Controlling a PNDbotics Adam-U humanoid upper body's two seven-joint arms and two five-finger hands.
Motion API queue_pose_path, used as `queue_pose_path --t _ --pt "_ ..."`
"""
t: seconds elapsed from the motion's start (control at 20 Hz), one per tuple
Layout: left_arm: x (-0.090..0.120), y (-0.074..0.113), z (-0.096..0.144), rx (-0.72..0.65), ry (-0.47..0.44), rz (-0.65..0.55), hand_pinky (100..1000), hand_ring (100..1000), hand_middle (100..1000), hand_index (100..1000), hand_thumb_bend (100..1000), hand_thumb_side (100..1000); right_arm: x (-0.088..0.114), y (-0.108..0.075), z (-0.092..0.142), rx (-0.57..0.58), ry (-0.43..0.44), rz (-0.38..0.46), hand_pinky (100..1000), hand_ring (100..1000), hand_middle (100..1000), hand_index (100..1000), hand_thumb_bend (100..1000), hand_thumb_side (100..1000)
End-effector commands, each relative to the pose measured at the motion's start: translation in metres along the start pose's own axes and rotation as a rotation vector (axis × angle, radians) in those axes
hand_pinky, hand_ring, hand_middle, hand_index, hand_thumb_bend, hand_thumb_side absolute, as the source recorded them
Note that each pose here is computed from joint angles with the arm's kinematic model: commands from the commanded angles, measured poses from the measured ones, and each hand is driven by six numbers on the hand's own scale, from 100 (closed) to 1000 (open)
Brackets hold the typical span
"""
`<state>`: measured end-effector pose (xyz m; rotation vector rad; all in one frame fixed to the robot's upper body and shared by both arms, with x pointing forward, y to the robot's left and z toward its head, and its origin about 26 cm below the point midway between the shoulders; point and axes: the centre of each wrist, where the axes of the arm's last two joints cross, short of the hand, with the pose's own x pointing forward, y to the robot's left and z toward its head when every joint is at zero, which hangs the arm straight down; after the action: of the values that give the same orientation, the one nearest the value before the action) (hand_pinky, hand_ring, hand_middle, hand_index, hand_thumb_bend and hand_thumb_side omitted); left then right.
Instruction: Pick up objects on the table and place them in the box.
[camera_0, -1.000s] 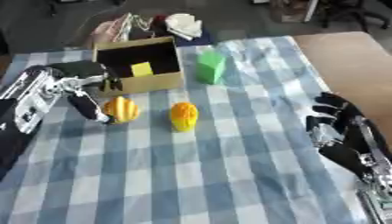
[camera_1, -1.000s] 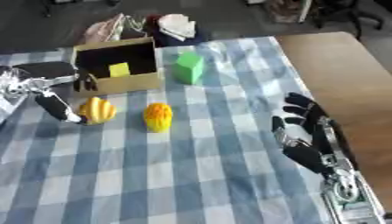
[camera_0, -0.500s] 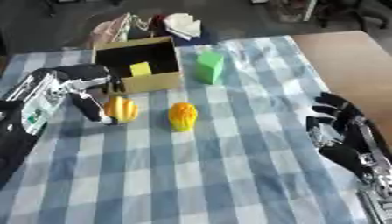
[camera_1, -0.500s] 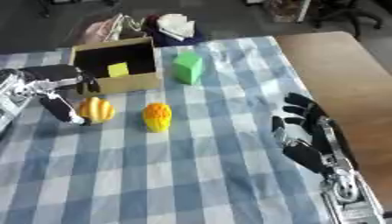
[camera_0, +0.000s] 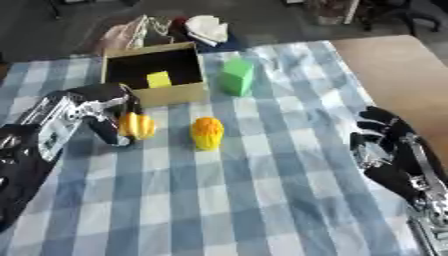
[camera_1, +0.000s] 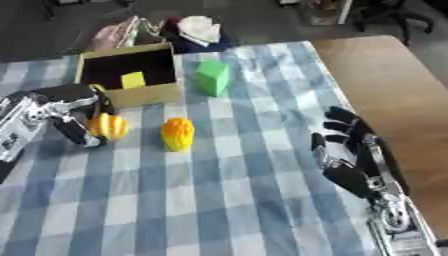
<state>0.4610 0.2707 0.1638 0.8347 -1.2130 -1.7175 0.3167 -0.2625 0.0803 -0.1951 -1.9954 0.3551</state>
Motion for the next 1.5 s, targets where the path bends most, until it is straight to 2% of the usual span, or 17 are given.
queue_pose_path --t 0.05,0.25,0.4,0.55,0.65,0.8,1.2,1.5 --pt "-0.009 0.017 0.010 0.079 0.008 0.001 535 402 394 592 296 115 0.005 -0.004 -0.004 -0.002 -0.023 0.004 739 813 806 876 182 230" --pt "-0.006 0.043 0.028 0.114 -0.050 -0.023 535 396 383 581 315 134 0.005 -0.005 -0.004 -0.003 -0.022 0.009 739 813 806 876 181 230" --pt "0.001 0.076 0.050 0.147 -0.092 -0.058 551 412 401 602 341 157 0.005 -0.006 -0.004 -0.003 -0.021 0.013 739 813 806 876 180 231" --pt "0.002 0.099 0.066 0.214 -0.059 -0.070 566 436 428 632 380 179 0.004 -0.005 -0.003 0.001 -0.020 0.013 739 813 806 876 179 231" --pt "-0.002 0.108 0.065 0.261 0.014 -0.069 576 453 444 646 394 185 0.004 -0.005 -0.003 0.005 -0.016 0.013 739 813 806 876 179 231" --pt "-0.008 0.106 0.050 0.296 0.106 -0.065 583 459 452 657 418 205 0.003 -0.004 -0.003 0.015 -0.017 0.009 739 813 806 876 178 231" --pt "-0.015 0.084 0.007 0.352 0.264 -0.014 595 486 484 692 460 226 0.002 0.002 -0.002 0.051 -0.015 -0.008 739 813 807 876 174 228" --pt "-0.025 0.072 -0.001 0.445 0.400 -0.006 621 517 516 727 515 268 0.002 0.003 -0.003 0.060 -0.016 -0.014 739 814 807 876 166 229"
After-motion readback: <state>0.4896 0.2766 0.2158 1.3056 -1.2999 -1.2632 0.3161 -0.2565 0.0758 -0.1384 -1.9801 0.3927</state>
